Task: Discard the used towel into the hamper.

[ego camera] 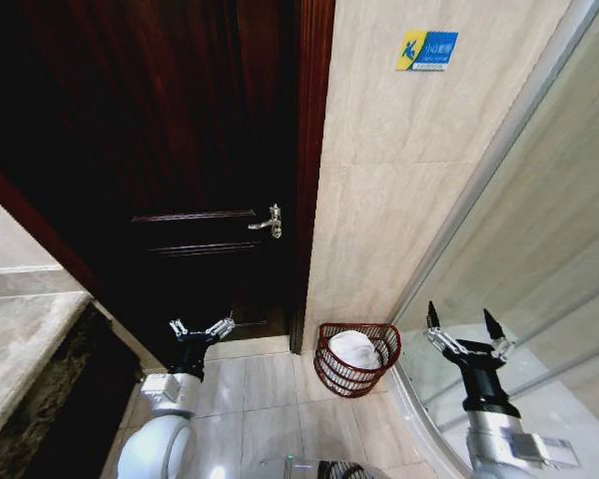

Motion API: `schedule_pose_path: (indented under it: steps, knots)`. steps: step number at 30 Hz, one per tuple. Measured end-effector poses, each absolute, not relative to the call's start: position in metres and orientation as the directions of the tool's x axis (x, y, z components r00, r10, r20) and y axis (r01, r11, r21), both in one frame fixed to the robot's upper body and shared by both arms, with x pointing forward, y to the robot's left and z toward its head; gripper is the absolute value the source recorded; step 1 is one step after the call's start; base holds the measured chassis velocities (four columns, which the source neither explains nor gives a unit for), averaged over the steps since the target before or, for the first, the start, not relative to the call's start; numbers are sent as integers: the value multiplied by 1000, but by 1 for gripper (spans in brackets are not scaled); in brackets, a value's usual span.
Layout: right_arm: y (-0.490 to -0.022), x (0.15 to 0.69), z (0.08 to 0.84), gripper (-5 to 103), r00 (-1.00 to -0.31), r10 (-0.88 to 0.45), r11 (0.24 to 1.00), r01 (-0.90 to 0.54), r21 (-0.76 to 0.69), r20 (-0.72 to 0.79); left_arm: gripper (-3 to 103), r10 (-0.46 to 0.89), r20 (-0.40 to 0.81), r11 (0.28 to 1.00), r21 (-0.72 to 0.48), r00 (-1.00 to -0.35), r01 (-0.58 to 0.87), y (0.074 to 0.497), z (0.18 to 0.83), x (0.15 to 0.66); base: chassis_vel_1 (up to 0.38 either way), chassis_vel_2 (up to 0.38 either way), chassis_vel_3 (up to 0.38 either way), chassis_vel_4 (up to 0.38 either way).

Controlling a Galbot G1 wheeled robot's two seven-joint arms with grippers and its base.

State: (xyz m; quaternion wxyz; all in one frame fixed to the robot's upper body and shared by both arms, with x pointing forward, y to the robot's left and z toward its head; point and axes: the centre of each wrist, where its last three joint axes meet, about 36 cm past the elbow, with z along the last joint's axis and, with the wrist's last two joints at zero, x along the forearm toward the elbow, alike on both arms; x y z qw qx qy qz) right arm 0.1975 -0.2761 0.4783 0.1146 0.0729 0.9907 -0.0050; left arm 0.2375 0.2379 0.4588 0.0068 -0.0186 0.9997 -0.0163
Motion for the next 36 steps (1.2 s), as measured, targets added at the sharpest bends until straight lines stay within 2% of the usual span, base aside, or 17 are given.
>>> schedule_pose_path:
  steps: [36]
  knots:
    - [-271, 202, 473, 100, -963, 114, 993, 111, 26, -244, 100, -37, -13, 999, -33, -999, -37, 238, 459, 237, -5, -8, -5, -8]
